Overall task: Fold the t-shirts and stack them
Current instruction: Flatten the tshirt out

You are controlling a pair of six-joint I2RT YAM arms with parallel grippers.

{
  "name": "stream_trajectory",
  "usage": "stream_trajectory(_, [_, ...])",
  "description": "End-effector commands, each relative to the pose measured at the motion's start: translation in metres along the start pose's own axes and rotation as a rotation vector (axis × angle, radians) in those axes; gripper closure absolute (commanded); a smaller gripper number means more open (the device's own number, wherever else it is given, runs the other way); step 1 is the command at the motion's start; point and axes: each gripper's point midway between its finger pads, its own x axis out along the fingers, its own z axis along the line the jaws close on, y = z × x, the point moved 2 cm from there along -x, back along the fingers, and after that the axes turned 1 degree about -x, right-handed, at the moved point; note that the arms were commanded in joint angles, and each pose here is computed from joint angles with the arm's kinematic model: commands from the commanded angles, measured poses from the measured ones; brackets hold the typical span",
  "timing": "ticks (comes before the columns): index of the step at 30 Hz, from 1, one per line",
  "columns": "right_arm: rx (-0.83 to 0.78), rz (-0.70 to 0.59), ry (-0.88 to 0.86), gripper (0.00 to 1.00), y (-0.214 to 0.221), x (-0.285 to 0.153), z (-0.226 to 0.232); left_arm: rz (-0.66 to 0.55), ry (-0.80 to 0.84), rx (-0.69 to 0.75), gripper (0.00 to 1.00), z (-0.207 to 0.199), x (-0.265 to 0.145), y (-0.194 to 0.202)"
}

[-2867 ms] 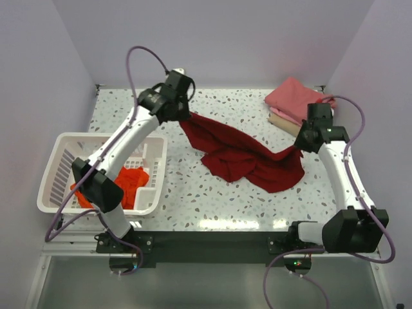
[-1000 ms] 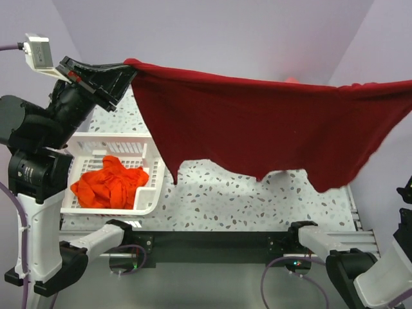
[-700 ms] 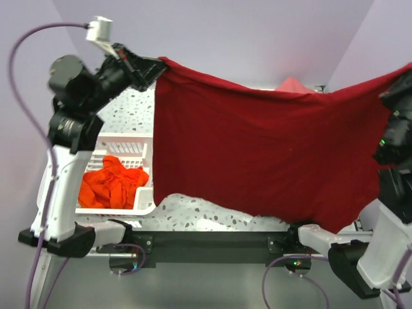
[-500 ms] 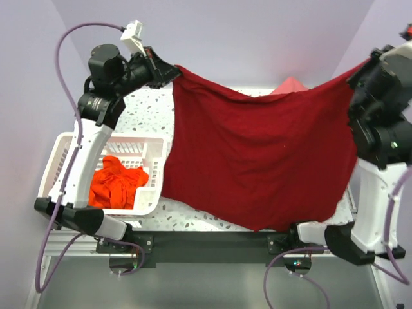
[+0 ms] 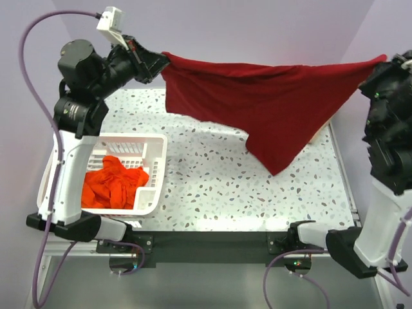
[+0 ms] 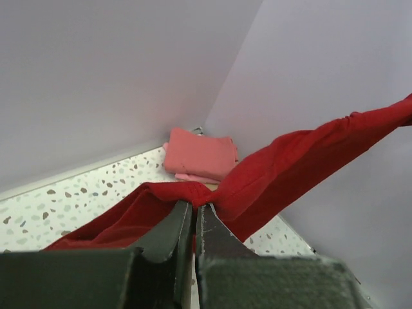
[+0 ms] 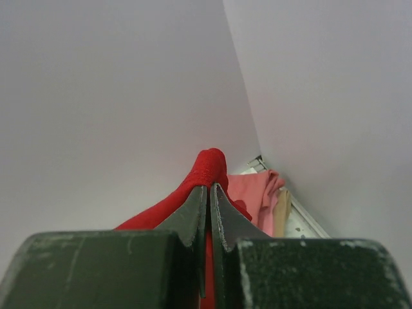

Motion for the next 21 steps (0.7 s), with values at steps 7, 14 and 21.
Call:
stream_trajectory(7, [0.193, -0.236, 0.013, 1.00, -0.079, -0.079, -0.048, -0.325, -0.041, 0.143, 1.00, -0.056, -0.097, -0.076])
stream_trajectory(14, [0.263, -0.325, 0.030, 1.00, -0.104, -0.100, -0.064, -0.454, -0.088, 0.180, 1.00, -0.070, -0.129, -0.106])
stream_trajectory(21, [0.193, -0.285, 0.080, 1.00, -0.084, -0.066, -0.050, -0.294, 0.016, 0.107, 1.00, -0.043, -0.054, -0.071])
